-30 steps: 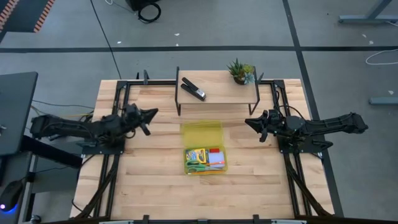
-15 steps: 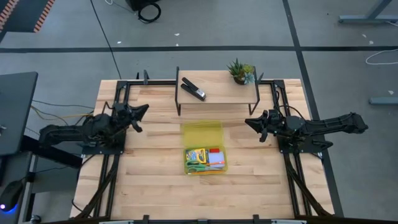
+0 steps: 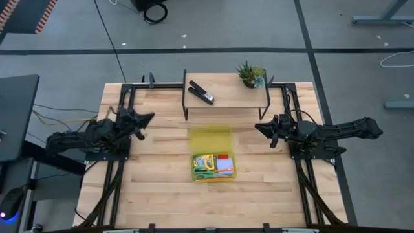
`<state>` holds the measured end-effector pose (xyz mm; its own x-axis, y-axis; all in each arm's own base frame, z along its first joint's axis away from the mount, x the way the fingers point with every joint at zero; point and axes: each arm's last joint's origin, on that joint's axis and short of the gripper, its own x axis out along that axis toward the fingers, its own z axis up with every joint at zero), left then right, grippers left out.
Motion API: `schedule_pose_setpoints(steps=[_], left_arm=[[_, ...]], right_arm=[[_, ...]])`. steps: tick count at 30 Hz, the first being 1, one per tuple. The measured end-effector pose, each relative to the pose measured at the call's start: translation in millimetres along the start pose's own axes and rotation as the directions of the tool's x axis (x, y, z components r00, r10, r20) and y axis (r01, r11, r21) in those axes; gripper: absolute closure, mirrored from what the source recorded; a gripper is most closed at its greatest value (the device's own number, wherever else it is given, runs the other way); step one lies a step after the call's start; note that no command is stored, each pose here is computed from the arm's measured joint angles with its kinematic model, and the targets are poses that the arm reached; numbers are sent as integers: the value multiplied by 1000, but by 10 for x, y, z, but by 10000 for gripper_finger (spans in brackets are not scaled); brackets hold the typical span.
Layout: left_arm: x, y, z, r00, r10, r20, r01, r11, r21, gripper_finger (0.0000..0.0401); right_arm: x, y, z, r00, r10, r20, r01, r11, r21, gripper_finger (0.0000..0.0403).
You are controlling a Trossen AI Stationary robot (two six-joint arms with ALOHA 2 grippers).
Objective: Pack school essentials
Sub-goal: Return to Home Position
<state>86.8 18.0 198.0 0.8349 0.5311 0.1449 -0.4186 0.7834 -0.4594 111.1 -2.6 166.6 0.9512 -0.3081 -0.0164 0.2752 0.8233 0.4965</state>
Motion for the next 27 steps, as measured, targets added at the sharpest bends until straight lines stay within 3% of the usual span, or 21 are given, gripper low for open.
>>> schedule_pose_setpoints(steps=[5,10,15,18,22,27], left_arm=[[8,5,-227,967,-217,-134,200,971,-127,397],[8,3,-249,957,-238,-164,232,971,-57,398],[3,22,-297,951,-220,-215,211,975,-67,384],[7,21,-312,948,-217,-232,235,971,51,377],[8,19,-308,949,-218,-226,271,932,242,373],[9,18,-303,951,-219,-218,277,916,289,378]], right_arm=[[0,-2,-3,1000,-2,-3,2,1000,-2,361],[0,-2,-3,1000,-2,-3,2,1000,-2,361],[0,-2,-3,1000,-2,-3,2,1000,-2,361],[0,-2,-3,1000,-2,-3,2,1000,-2,361],[0,-3,-4,1000,-3,-4,3,1000,-2,361],[0,-2,-4,1000,-2,-4,2,1000,-2,361]])
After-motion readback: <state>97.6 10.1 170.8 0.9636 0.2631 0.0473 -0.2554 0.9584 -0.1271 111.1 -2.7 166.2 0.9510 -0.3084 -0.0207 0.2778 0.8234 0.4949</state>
